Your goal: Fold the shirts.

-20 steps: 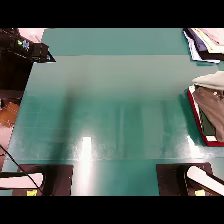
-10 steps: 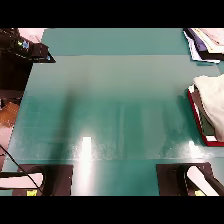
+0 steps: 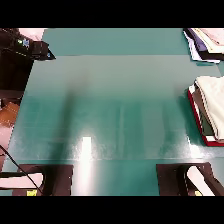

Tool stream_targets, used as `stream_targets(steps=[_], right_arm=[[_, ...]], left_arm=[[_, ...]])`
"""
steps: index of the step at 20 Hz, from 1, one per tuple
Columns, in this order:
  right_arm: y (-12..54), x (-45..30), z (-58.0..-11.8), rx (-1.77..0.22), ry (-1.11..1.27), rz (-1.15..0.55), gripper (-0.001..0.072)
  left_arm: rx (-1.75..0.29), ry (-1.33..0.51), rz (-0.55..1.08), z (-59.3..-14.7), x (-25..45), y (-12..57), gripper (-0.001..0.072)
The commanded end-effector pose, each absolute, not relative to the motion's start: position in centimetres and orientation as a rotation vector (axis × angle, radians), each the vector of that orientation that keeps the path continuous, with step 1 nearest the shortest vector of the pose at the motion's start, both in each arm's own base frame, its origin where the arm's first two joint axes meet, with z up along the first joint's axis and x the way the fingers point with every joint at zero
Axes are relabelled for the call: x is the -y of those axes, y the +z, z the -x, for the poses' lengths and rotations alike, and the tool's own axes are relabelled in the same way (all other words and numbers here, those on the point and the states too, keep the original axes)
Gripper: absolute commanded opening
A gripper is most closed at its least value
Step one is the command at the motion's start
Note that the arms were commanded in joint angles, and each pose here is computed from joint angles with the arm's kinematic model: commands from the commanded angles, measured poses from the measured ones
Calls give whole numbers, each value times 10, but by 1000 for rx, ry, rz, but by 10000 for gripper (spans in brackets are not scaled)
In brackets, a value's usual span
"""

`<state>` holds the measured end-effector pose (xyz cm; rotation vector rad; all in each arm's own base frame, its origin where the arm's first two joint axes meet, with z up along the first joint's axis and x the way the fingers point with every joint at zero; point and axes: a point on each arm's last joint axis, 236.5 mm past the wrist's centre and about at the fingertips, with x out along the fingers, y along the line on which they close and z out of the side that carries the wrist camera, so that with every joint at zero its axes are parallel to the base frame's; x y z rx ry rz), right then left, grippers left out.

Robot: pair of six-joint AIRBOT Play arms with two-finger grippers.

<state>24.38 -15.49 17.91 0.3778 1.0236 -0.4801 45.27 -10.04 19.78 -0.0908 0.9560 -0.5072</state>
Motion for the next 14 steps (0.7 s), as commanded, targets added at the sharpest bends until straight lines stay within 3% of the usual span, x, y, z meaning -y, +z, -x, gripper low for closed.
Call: stream_targets(steps=[1, 3, 4, 14], right_arm=[[218, 111, -283, -861, -270, -473, 421], [230, 97, -291, -821, -204, -501, 114], [232, 92, -294, -811, -182, -511, 20], [235, 88, -297, -801, -163, -520, 19]], left_arm=[[-945, -507, 97, -455, 101, 200, 29], [-945, -507, 97, -455, 101, 200, 28], [-945, -507, 97, -455, 101, 200, 28], [-945, -507, 97, -455, 101, 200, 28]])
